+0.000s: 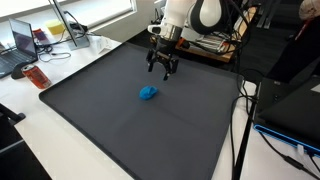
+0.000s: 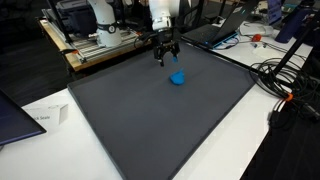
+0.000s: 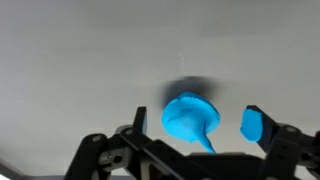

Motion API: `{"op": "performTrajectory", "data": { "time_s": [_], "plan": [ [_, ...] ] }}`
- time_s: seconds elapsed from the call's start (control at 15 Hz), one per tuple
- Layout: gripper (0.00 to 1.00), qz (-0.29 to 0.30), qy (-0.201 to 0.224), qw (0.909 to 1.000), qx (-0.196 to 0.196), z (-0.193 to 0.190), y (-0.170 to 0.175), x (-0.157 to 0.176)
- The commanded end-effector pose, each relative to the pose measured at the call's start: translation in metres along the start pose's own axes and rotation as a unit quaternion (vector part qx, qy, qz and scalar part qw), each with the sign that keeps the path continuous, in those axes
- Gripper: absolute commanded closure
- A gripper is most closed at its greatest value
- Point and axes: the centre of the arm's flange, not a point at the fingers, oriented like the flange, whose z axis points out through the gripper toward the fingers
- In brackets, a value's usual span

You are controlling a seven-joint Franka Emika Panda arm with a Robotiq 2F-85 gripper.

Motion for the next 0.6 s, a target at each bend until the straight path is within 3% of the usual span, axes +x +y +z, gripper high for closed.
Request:
{"op": "performTrajectory", "data": {
  "time_s": [0.0, 0.53],
  "plan": [
    [0.0, 0.001, -0.015, 0.9999, -0.001, -0.022, -0.017, 0.048],
    [0.0, 0.005, -0.046, 0.9986, 0.026, -0.023, -0.012, 0.06]
  ]
}}
